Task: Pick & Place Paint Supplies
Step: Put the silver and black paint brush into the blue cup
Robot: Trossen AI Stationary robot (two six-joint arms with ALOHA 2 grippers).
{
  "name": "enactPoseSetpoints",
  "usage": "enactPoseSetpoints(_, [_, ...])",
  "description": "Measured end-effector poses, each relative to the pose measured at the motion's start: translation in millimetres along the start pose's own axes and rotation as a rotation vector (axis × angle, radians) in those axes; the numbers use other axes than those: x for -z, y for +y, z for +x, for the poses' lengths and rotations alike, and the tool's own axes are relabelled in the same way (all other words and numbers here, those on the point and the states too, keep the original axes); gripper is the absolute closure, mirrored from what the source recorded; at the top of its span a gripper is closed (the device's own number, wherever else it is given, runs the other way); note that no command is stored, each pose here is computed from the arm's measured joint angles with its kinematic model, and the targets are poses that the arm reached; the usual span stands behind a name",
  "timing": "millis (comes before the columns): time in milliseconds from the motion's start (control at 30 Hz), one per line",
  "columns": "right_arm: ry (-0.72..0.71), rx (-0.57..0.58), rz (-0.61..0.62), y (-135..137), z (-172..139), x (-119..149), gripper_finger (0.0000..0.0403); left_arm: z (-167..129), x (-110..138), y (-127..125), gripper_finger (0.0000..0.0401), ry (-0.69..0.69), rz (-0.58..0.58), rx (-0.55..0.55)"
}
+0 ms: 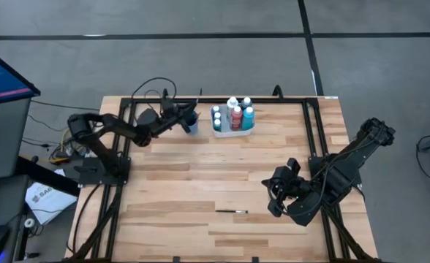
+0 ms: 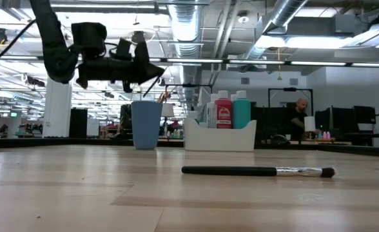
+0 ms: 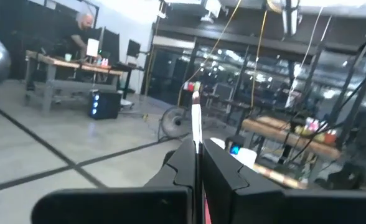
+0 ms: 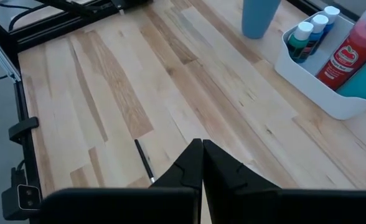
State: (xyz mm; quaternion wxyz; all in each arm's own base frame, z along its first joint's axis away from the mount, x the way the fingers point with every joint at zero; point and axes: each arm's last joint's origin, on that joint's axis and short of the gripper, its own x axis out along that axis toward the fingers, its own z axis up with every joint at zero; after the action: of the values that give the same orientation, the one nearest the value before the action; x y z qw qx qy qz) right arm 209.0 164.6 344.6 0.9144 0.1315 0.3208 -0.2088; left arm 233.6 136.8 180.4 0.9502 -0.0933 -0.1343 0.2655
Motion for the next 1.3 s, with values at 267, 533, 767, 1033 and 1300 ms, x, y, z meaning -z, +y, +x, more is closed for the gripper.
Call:
enactPoseSetpoints(267, [0.005,0.016,-0.003,-2.1,1.4,-0.7,0.0403,1.3,18.0,3.9,0.0397,0.060,0.014,0.003])
enactPoseSetpoints(533, [0.018,0.062,-0.007,-8.6,7.1,-4.4,0.0403,0.9,18.4,2.9,0.0362,0.075,0.088,0.032])
enactPoseSetpoints(767, [0.024,0.080,-0.010,-11.2,9.1,-5.7,0.0403,0.7,19.4,2.8,0.0285,0.086,0.118,0.042])
enactPoseSetpoints(1033, [0.026,0.080,-0.012,-11.2,8.9,-5.4,0.0403,-2.4,-7.9,-34.4,0.0254,0.152,-0.008,0.294])
enactPoseSetpoints(1300, [0.111,0.064,-0.009,-13.2,10.3,-3.8,0.0403,-29.4,-36.3,-126.4,0.0253,0.552,0.051,0.511])
